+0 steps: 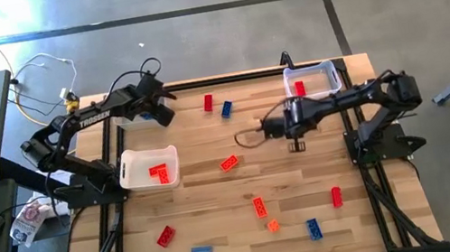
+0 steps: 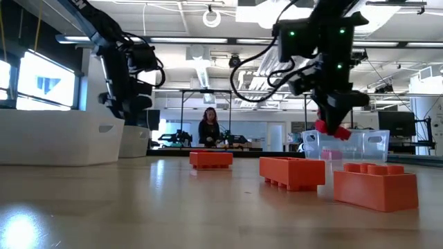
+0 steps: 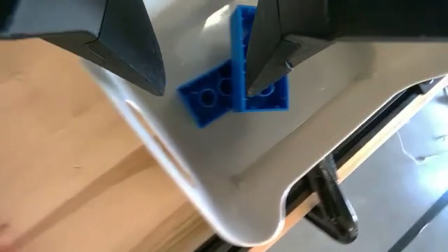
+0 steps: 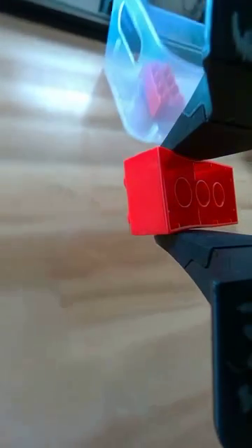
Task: Sort & place blocks by color
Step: Put the red game piece into the transparent bin
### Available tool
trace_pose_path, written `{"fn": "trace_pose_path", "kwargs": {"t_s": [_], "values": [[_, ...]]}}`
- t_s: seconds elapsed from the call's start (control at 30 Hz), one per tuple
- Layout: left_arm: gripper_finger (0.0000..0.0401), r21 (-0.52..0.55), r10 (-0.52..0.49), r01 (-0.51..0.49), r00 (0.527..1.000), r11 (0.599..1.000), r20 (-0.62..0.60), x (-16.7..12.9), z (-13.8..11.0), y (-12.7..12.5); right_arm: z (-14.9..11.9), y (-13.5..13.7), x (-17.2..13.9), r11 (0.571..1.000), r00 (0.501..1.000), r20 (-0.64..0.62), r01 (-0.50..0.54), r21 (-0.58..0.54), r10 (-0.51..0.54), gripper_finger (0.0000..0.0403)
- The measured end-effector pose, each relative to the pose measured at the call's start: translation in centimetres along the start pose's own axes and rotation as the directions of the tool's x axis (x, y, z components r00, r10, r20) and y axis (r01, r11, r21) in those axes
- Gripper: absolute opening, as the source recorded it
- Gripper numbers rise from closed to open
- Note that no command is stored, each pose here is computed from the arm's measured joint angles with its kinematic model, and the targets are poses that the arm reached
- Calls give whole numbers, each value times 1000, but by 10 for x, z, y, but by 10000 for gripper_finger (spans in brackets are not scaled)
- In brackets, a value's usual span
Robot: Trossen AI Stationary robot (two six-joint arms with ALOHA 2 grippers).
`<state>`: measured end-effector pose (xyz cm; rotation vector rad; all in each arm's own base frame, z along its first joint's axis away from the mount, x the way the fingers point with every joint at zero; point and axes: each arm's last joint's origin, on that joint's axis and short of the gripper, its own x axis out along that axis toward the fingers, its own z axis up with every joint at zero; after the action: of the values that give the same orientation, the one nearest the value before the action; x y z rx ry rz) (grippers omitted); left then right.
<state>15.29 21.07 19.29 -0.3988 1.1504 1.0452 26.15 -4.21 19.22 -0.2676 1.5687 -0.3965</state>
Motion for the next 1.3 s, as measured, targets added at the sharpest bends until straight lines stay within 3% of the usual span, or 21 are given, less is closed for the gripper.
{"fn": "trace_pose_path", "kwargs": {"t_s": [0.47,0.83,1.03,1.3], "values": [[184,127,-92,70,980,989,177,-49,-3,-29,9,-88,-10,974,999,26,20,226,-27,106],[184,257,-231,151,920,955,317,-96,-17,-55,-18,-160,1,882,999,-31,50,469,-40,106],[184,382,-416,296,865,876,282,-109,-27,-74,-38,-185,13,783,999,-7,-32,621,46,106],[184,496,-573,426,797,757,191,-120,-41,-100,-51,-197,23,671,998,-16,-29,741,60,106]]}}
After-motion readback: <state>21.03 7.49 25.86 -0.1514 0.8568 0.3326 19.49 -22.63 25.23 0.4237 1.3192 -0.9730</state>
